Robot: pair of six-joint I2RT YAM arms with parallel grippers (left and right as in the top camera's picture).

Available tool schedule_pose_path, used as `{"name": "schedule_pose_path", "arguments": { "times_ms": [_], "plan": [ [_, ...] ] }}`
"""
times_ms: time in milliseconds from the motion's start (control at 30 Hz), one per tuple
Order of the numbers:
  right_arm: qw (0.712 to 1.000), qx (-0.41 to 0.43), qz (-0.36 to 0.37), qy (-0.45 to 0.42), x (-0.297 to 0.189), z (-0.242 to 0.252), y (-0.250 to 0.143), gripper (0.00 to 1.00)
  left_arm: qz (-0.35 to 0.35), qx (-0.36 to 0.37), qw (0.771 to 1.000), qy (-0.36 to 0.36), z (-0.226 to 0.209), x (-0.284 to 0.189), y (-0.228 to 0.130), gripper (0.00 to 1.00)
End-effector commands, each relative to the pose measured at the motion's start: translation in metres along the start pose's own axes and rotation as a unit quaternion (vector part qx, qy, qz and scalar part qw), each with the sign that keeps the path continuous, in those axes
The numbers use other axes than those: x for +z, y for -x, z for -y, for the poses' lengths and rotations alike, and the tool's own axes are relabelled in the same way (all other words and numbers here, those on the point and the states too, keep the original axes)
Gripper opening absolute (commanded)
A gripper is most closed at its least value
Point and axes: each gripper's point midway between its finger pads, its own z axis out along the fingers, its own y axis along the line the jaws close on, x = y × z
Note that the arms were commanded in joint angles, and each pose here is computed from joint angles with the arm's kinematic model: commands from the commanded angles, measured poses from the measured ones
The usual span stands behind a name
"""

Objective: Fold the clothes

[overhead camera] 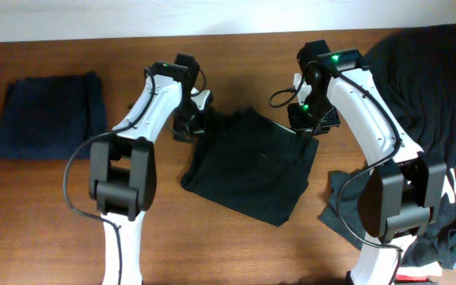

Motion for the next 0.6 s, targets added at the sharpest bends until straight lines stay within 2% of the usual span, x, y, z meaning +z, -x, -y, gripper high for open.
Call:
{"name": "schedule_pose_path", "arguments": {
  "times_ms": [0, 67, 100, 167, 233, 333, 567],
  "plan": [
    [1.0, 0.003, 0.013, -0.007, -0.01, 0.002, 0.002, 0.24, -0.049, 0.02, 0.999, -0.011, 0.017, 0.036, -0.017, 0.87],
    [1.0, 0.003, 0.01, -0.007, -0.01, 0.002, 0.0, 0.24, -0.062, 0.037, 0.997, -0.006, 0.029, 0.049, -0.023, 0.84],
    [1.0, 0.002, 0.006, -0.008, -0.01, 0.002, -0.002, 0.24, -0.063, 0.044, 0.997, -0.003, 0.033, 0.053, -0.025, 0.75],
    [1.0, 0.003, 0.0, -0.026, -0.01, 0.009, -0.005, 0.24, -0.054, 0.065, 0.996, -0.001, 0.044, 0.058, -0.023, 0.26],
    [0.999, 0.009, -0.006, -0.039, -0.011, 0.017, -0.008, 0.24, -0.042, 0.068, 0.997, 0.013, 0.04, 0.057, -0.017, 0.0],
    [0.998, 0.029, -0.017, -0.053, -0.013, 0.037, -0.014, 0.23, -0.02, 0.047, 0.994, 0.099, -0.001, 0.036, -0.002, 0.0],
    [0.996, 0.071, -0.021, -0.05, -0.016, 0.067, -0.016, 0.24, -0.009, 0.022, 0.992, 0.124, -0.032, -0.008, 0.009, 0.0]
  ]
}}
